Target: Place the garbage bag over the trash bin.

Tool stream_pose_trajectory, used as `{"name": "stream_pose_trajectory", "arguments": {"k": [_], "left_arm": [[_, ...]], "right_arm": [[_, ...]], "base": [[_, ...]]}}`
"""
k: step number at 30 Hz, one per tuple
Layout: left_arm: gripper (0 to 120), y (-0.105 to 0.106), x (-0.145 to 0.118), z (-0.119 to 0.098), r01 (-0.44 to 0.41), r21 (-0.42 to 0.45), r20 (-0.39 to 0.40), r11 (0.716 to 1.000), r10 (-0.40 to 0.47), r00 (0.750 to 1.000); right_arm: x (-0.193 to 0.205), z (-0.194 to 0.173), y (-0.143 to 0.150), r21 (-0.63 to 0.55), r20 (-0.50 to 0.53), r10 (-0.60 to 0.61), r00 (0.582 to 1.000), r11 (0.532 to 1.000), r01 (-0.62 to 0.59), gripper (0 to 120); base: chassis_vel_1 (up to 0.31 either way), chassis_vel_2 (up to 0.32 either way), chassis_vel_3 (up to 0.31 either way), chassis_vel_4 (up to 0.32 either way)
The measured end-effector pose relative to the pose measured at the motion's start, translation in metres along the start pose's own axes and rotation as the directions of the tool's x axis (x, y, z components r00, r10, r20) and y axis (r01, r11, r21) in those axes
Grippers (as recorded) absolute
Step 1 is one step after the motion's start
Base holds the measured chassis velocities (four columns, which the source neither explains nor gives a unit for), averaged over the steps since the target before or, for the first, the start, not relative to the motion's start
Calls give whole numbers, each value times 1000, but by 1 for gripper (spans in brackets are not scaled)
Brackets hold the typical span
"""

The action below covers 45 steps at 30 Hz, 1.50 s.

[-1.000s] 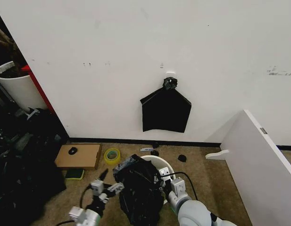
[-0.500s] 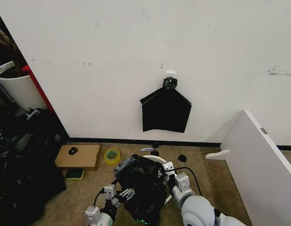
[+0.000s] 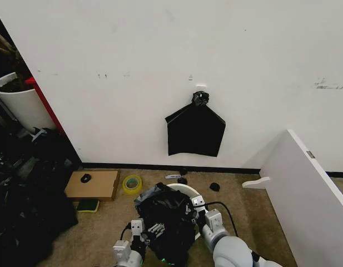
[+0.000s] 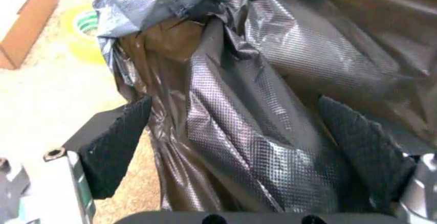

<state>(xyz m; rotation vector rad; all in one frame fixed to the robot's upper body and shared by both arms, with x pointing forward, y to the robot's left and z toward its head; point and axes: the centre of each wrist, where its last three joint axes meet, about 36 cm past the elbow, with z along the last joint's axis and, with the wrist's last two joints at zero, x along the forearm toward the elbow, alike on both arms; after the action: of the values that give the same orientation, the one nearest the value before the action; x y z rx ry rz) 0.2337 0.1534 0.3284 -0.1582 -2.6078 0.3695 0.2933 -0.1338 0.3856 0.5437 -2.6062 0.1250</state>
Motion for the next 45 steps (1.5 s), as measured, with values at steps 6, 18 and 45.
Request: {"name": "stream_pose_trajectory", "arguments": {"k": [6, 18, 45], "left_arm": [[93, -3, -6, -10, 43, -2, -40, 999, -43, 998], [88, -3, -7, -61, 44, 87, -121, 995, -33, 992], [67, -27, -46, -77, 127, 46, -365, 991, -102, 926]], "right_arm": [[0, 1, 1, -1, -2, -4, 1000, 1000, 4, 0], [-1, -2, 1, -2, 5, -4, 1000, 1000, 4, 0], [4, 3, 10, -4, -6, -13, 1000, 1000, 13, 0]], "base": [[0, 0, 0, 0], [0, 0, 0, 0], [0, 0, 0, 0]]}}
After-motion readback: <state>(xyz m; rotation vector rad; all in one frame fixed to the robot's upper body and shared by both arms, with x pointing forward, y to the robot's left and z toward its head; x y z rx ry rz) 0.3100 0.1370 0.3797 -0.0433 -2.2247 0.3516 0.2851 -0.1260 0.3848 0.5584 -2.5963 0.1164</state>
